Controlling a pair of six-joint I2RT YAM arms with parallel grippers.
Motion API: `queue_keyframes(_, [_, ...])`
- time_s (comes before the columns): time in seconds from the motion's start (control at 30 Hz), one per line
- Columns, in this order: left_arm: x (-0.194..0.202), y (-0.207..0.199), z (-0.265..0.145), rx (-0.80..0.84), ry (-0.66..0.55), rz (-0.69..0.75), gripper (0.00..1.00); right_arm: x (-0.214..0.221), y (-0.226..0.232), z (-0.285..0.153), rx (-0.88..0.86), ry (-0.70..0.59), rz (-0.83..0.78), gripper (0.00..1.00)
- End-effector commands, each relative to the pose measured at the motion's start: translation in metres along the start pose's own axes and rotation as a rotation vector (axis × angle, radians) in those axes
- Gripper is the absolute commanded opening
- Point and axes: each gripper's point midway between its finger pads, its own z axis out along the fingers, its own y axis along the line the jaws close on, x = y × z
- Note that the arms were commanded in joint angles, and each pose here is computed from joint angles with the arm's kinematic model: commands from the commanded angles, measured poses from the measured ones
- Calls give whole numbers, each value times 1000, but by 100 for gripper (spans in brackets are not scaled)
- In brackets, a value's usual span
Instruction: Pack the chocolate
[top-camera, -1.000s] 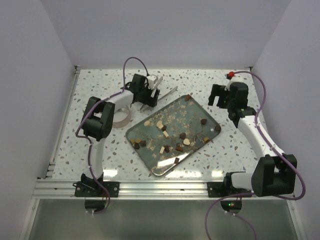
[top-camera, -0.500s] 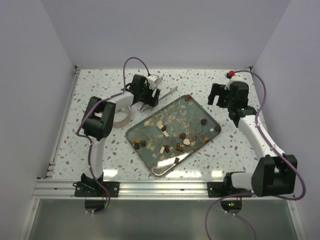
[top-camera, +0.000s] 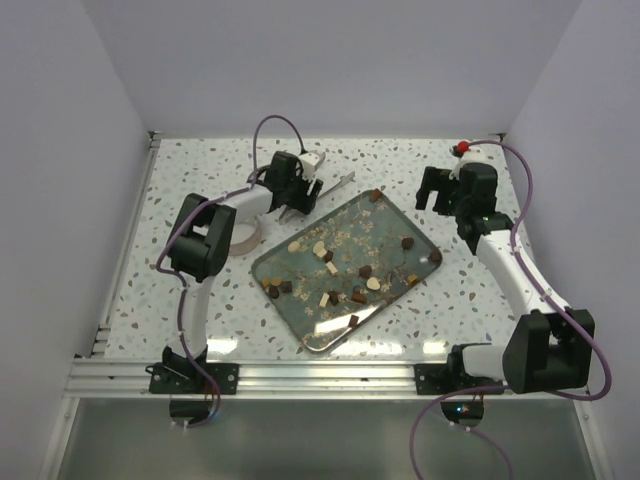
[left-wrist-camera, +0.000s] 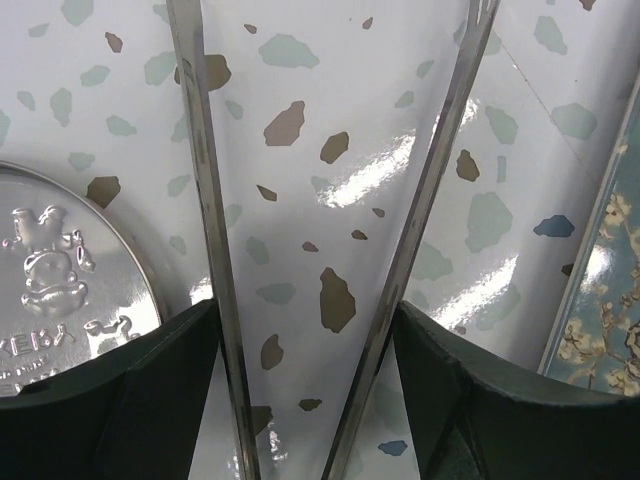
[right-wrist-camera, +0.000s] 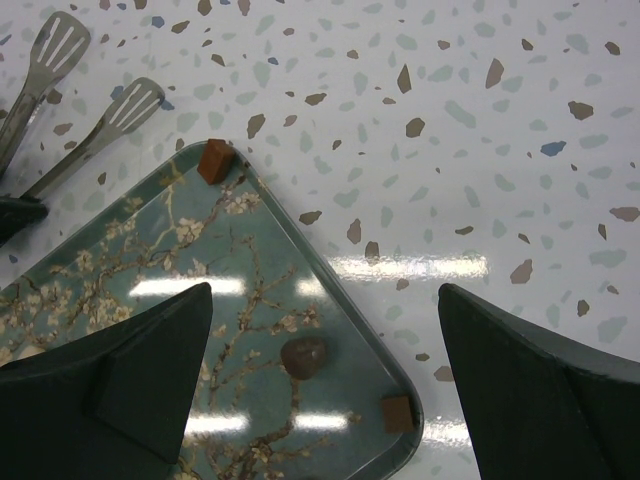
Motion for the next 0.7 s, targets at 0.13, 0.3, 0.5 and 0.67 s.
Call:
queue_keyframes(0.13, [44, 0, 13, -48, 125, 8, 66, -25, 5, -9, -18, -71, 8, 98])
queue_keyframes(0.3, [39, 2, 6, -71, 115, -2, 57, -25, 5, -8, -16, -71, 9, 98])
queue_keyframes(0.5, [-8, -2, -26, -47, 30, 23, 52, -24, 5, -4, -15, -68, 23, 98])
queue_keyframes(0.67, [-19, -7, -48, -32, 27, 29, 50, -26, 12, 1, -49, -72, 43, 98])
